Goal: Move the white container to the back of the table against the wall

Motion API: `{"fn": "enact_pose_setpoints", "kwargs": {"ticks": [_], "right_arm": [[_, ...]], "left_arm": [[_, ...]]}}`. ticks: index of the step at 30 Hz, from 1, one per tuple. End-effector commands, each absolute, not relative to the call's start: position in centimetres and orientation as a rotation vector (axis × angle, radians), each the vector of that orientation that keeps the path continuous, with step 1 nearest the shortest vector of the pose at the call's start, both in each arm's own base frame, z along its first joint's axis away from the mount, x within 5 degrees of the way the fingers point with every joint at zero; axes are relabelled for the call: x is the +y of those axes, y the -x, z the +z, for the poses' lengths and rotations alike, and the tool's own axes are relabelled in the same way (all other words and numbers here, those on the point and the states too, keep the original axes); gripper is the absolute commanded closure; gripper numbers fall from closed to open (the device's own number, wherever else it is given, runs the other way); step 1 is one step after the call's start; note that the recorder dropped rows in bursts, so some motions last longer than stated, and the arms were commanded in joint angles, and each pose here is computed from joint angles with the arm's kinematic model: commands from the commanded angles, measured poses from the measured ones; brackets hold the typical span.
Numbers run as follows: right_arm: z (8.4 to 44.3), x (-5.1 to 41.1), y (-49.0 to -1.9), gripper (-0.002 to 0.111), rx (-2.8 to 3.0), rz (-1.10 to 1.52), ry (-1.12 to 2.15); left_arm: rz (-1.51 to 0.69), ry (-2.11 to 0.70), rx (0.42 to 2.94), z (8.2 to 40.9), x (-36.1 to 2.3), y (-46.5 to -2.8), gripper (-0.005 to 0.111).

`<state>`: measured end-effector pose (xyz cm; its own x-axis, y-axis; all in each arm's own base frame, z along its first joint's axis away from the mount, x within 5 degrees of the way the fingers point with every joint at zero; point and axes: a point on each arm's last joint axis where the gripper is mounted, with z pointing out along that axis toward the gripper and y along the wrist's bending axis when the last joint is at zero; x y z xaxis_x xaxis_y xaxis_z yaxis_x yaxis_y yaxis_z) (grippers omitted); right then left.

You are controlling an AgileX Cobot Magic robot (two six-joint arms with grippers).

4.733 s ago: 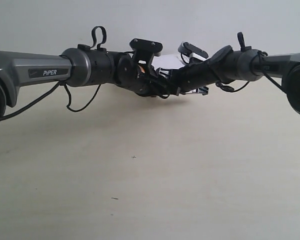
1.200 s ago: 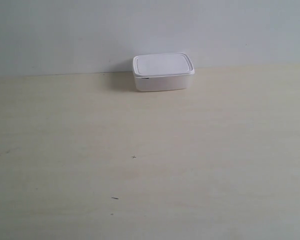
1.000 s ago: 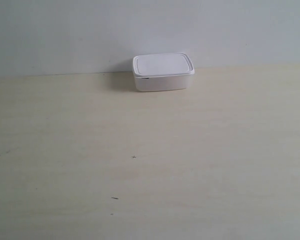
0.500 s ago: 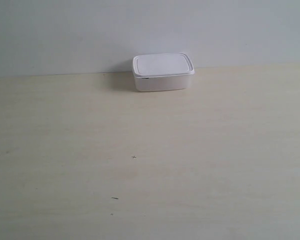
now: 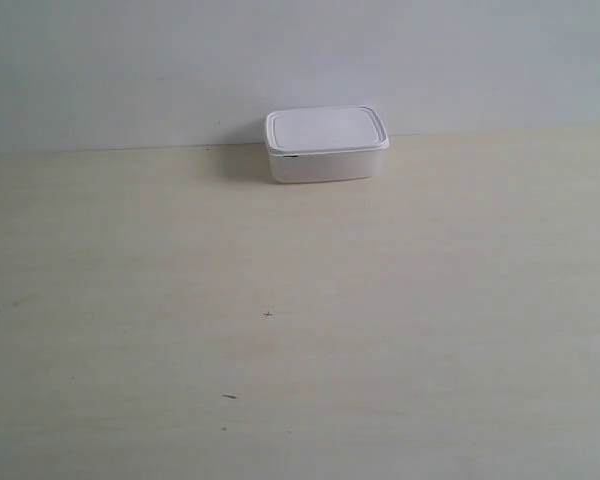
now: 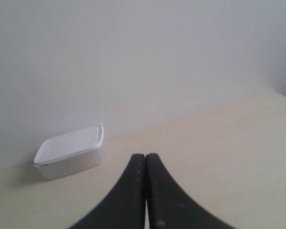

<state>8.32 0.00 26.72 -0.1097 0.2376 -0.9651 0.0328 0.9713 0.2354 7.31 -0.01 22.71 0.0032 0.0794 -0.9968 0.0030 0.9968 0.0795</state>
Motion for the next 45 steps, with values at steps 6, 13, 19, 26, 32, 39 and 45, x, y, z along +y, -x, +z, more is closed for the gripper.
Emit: {"fn": "enact_pose_setpoints", "kwargs": {"ticks": [6, 13, 19, 26, 32, 39, 45], "right_arm": [[21.1, -0.7, -8.3, 0.108, 1.723, -0.013, -0.120], [19.2, -0.6, -8.0, 0.108, 1.788, -0.062, -0.060], [18.5, -0.5, -7.9, 0.108, 1.866, -0.053, -0.049], [18.0, -0.4, -7.7, 0.108, 1.932, -0.044, -0.042], [17.9, -0.4, -7.7, 0.108, 1.935, -0.045, -0.041], [17.9, -0.4, -7.7, 0.108, 1.935, -0.045, -0.041], [17.9, -0.4, -7.7, 0.108, 1.935, -0.045, -0.041]], "left_arm": [[-0.025, 0.016, 1.670, 20.1, 0.0, -7.3, 0.107], [-0.091, 0.080, 1.691, 19.9, -0.1, -7.2, 0.107], [-0.120, 0.056, 1.805, 18.9, -0.5, -7.1, 0.107], [-0.131, 0.046, 1.847, 18.6, -0.6, -7.0, 0.107], [-0.148, 0.032, 1.913, 18.0, -0.8, -6.8, 0.107], [-0.146, 0.027, 1.919, 18.0, -0.8, -6.7, 0.107], [-0.141, 0.021, 1.919, 18.0, -0.8, -6.7, 0.107]]}}
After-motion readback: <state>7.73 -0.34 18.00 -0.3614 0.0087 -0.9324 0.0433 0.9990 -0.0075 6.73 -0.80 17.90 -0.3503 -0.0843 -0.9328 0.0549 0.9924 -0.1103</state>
